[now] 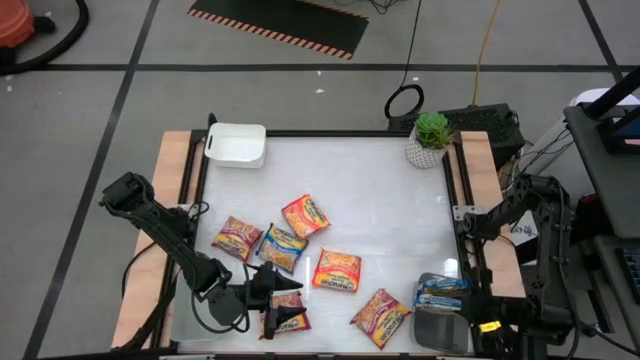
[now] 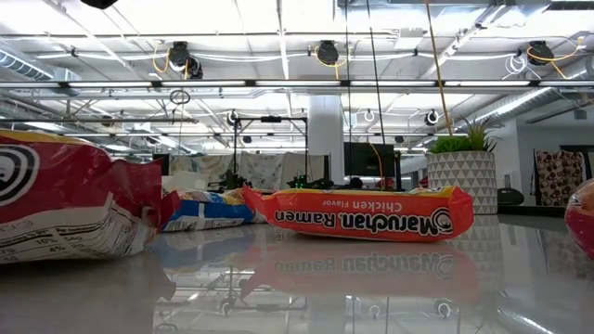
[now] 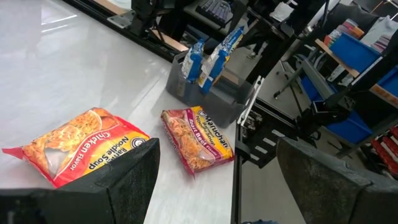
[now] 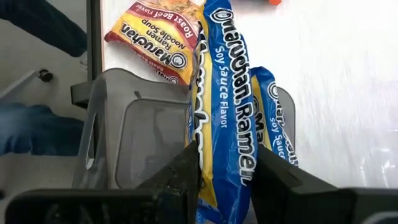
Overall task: Sort Maruchan noodles
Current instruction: Put the top blue noodle pack into the black bin
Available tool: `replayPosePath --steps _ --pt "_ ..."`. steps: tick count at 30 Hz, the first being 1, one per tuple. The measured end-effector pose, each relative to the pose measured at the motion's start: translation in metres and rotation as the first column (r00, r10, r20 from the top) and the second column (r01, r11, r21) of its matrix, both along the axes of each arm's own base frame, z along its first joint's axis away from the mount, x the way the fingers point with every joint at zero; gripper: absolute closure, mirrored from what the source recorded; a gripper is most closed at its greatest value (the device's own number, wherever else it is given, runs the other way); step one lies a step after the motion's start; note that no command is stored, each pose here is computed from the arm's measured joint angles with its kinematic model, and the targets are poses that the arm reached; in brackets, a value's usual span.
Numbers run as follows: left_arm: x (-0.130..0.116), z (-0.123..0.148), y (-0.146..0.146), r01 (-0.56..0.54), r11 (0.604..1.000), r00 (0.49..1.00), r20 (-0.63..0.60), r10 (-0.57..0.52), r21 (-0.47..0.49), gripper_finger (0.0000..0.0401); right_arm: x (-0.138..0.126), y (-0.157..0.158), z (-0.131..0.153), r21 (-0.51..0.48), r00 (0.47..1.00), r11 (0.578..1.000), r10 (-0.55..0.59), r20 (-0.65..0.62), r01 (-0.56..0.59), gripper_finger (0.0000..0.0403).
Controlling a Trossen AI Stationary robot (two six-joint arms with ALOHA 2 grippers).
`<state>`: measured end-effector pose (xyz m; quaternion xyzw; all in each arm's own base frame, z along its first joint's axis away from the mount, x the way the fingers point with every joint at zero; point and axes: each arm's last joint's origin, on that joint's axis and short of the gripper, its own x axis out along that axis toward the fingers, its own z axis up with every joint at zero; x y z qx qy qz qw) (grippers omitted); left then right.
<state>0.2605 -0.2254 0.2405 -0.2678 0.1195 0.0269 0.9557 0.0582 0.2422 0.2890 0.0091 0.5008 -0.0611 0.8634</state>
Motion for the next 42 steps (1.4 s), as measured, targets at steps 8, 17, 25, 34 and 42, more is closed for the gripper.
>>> replayPosePath --steps 8,17,25,34,42 --pt "0.0 0.0 0.0 0.0 1.0 1.0 0.0 0.0 -0.001 0.0075 -0.0002 -0.0008 0.0 -0.004 1.0 1.0 -0.007 -0.003 0.007 0.0305" --pt "0.0 0.0 0.0 0.0 1.0 1.0 0.0 0.0 0.0 0.0075 -0.0024 -0.0026 -0.0016 0.011 0.991 0.998 -0.058 -0.119 0.06 0.0305" --pt "0.0 0.0 0.0 0.0 1.0 1.0 0.0 0.0 0.003 0.0075 -0.0032 -0.0033 -0.0018 0.017 0.986 0.996 -0.087 -0.145 0.09 0.0288" --pt "0.0 0.0 0.0 0.0 1.0 1.0 0.0 0.0 0.003 0.0075 -0.0008 -0.0082 0.0 -0.029 0.994 0.994 -0.108 -0.026 0.107 0.0236" --pt "0.0 0.0 0.0 0.0 1.0 1.0 0.0 0.0 0.003 0.0075 -0.0025 -0.0041 -0.0016 0.017 0.987 0.994 -0.109 -0.114 0.112 0.0242"
